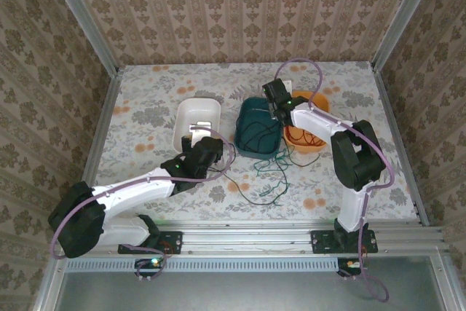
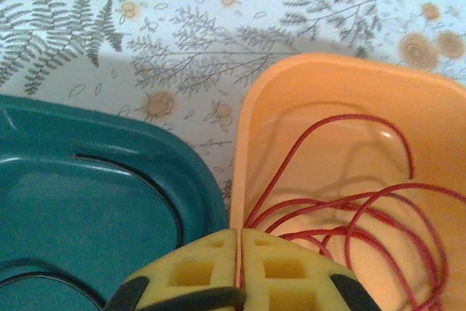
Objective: Untangle the cables
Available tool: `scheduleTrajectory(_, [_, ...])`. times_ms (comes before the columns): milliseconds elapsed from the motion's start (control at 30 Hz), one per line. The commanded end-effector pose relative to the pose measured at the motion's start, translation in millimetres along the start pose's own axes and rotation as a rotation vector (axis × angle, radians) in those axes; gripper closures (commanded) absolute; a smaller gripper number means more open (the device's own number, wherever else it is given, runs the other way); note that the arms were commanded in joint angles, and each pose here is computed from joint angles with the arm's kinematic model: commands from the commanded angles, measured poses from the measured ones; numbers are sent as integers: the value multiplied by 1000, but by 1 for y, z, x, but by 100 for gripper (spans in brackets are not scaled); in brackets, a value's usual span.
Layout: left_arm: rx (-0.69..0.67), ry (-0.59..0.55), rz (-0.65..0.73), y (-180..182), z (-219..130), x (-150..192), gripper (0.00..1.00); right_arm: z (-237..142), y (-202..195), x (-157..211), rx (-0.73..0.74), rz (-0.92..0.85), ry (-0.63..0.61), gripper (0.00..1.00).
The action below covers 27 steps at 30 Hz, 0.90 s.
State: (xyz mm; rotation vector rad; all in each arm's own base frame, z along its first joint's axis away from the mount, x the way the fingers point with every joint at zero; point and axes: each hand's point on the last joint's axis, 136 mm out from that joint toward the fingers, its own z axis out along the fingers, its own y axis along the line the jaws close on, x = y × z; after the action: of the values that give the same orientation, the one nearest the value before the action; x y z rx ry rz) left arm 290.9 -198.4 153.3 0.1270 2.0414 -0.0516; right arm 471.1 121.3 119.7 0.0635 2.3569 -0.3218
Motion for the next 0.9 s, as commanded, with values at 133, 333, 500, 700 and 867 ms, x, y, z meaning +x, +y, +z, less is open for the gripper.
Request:
scheduleTrajectory(133, [2, -7, 8, -2, -2, -10, 20, 2, 27, 0, -23, -120, 12, 100])
scheduleTrajectory(333, [19, -3, 18, -5, -3, -12, 20, 16, 52, 21, -116, -107, 100, 100])
scheduleTrajectory(500, [20, -8, 17, -5, -3, -12, 20, 19, 56, 31, -154, -87, 147, 90])
scheduleTrajectory(700, [14, -11, 22, -4, -3, -14, 20, -17, 41, 3, -182, -9, 34, 53])
scheduleTrajectory(867, [8, -13, 24, -4, -2, -14, 20, -52, 22, -16, -203, 58, -52, 47])
